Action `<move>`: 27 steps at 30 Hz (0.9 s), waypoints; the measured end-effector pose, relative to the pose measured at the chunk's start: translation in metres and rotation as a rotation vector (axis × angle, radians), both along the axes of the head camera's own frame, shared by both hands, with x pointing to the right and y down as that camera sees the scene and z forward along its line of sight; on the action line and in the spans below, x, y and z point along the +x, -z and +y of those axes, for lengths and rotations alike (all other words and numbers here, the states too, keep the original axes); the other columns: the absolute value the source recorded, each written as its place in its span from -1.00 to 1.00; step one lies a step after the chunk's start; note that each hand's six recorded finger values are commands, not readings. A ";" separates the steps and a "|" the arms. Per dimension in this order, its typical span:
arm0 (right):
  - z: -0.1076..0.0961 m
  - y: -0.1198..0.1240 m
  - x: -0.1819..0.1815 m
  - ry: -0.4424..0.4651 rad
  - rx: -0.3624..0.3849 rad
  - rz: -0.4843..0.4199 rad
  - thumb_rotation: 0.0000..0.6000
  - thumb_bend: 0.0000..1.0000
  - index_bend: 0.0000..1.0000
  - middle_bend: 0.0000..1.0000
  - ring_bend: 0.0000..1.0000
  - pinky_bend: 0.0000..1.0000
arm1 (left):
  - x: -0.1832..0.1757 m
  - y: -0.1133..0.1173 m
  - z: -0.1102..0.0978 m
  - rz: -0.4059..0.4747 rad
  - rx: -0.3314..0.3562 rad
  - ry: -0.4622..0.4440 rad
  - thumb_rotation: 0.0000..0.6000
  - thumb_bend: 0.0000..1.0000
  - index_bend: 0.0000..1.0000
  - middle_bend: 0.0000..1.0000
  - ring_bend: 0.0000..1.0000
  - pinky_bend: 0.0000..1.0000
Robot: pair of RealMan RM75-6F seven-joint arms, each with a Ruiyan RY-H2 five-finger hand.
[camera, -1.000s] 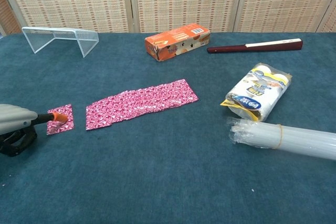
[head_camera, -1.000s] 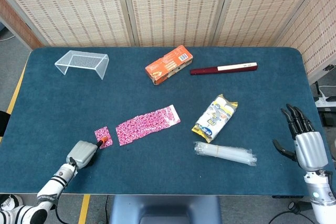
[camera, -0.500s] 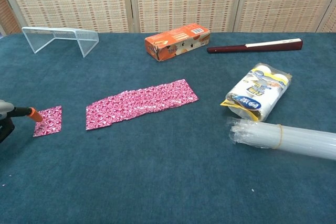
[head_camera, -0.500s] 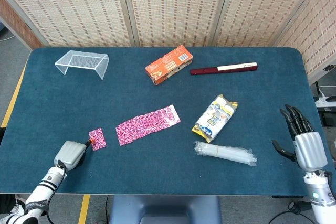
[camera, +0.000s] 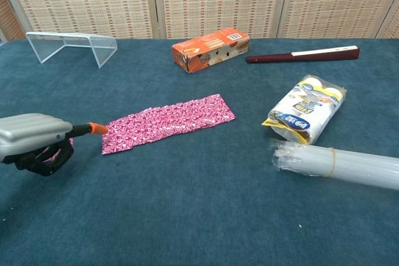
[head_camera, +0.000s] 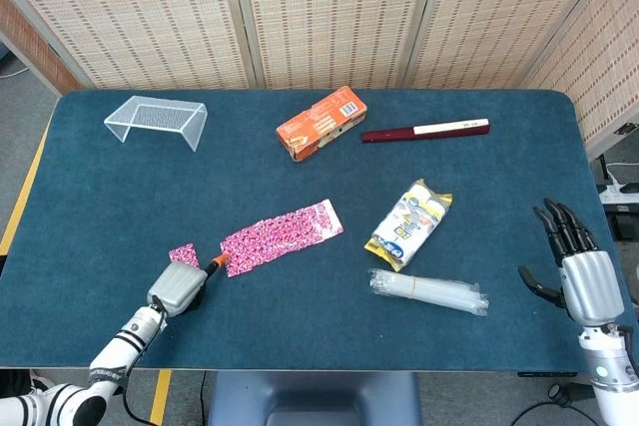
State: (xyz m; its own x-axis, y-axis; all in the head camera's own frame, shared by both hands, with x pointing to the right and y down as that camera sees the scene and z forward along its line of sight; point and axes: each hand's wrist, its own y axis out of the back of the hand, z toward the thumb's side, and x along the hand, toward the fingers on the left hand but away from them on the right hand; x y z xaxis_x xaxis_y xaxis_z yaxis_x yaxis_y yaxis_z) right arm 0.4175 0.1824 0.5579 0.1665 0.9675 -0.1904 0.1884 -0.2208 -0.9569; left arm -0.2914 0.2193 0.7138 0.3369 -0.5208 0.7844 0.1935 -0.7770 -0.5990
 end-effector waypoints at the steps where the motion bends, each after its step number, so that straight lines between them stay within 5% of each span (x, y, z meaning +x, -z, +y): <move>1: 0.000 0.000 0.000 0.000 0.001 -0.001 1.00 -0.62 -1.00 -1.00 -1.00 -0.63 | 0.003 -0.002 0.000 0.004 -0.006 -0.002 1.00 0.65 -1.00 0.41 0.50 0.47; 13: 0.000 0.003 0.001 -0.002 0.007 -0.008 1.00 -0.62 -1.00 -1.00 -1.00 -0.63 | 0.012 -0.007 0.003 0.002 -0.035 -0.016 1.00 0.65 -0.98 0.41 0.50 0.47; 27: 0.001 0.001 0.000 0.002 0.005 -0.004 1.00 -0.62 -1.00 -1.00 -1.00 -0.63 | 0.000 -0.007 0.007 -0.033 -0.055 -0.007 1.00 0.65 -0.69 0.41 0.50 0.48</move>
